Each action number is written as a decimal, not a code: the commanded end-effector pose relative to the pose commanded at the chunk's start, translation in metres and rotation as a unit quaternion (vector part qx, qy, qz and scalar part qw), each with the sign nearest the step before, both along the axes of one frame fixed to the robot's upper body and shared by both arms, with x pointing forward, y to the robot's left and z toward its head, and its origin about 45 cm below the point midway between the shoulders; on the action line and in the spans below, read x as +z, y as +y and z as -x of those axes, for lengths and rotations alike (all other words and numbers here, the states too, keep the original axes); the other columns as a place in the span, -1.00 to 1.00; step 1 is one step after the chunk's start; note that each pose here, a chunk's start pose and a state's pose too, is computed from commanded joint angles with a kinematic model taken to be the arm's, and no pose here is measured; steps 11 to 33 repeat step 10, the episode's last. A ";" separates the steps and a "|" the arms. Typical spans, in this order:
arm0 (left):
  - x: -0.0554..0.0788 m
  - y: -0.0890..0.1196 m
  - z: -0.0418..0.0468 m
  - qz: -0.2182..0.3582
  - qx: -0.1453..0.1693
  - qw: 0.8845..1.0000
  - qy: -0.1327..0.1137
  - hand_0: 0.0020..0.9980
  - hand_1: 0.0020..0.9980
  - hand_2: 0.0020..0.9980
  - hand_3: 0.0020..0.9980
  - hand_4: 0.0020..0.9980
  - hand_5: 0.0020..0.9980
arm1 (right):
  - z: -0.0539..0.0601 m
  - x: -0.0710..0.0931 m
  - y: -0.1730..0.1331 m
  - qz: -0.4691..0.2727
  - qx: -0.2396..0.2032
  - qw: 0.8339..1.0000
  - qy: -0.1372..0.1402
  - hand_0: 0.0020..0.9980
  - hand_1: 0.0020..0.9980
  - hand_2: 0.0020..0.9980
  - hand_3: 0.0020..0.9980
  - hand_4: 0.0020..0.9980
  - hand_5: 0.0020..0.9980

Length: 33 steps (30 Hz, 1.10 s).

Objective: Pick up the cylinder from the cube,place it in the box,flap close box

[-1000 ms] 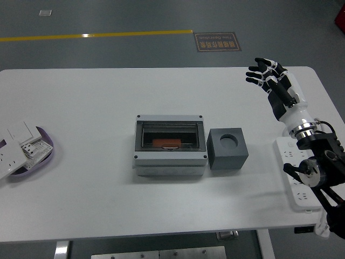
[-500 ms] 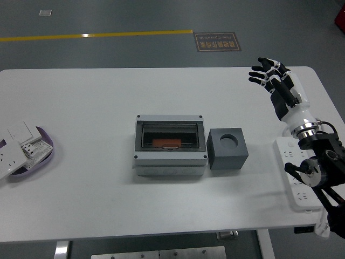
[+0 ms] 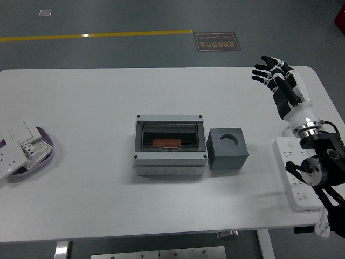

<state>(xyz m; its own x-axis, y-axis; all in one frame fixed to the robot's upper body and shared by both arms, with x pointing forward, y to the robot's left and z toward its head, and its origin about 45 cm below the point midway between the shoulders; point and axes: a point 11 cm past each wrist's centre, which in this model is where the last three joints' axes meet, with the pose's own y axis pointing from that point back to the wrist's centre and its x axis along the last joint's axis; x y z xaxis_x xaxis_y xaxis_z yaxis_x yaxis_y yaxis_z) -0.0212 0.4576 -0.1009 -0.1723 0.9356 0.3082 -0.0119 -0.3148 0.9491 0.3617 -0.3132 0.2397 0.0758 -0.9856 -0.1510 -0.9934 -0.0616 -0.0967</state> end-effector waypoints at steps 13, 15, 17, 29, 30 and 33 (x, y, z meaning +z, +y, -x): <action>0.000 0.000 0.0004 0.000 0.000 1.000 0.000 0.18 0.26 0.25 0.28 0.41 -0.57 | 0.000 0.002 -0.008 0.001 -0.010 1.000 -0.003 0.32 0.19 0.15 0.27 0.53 -0.03; 0.000 0.000 0.0004 0.000 0.000 1.000 0.000 0.18 0.26 0.25 0.28 0.41 -0.57 | 0.000 0.002 -0.008 0.001 -0.010 1.000 -0.003 0.32 0.19 0.15 0.27 0.53 -0.03; 0.000 0.000 0.0004 0.000 0.000 1.000 0.000 0.18 0.26 0.25 0.28 0.41 -0.57 | 0.000 0.002 -0.008 0.001 -0.010 1.000 -0.003 0.32 0.19 0.15 0.27 0.53 -0.03; 0.000 0.000 0.0004 0.000 0.000 1.000 0.000 0.18 0.26 0.25 0.28 0.41 -0.57 | 0.000 0.002 -0.008 0.001 -0.010 1.000 -0.003 0.32 0.19 0.15 0.27 0.53 -0.03; 0.000 0.000 0.0004 0.000 0.000 1.000 0.000 0.18 0.26 0.25 0.28 0.41 -0.57 | 0.000 0.002 -0.008 0.001 -0.010 1.000 -0.003 0.32 0.19 0.15 0.27 0.53 -0.03; 0.000 0.000 0.0004 0.000 0.000 1.000 0.000 0.18 0.26 0.25 0.28 0.41 -0.57 | 0.000 0.002 -0.008 0.001 -0.010 1.000 -0.003 0.32 0.19 0.15 0.27 0.53 -0.03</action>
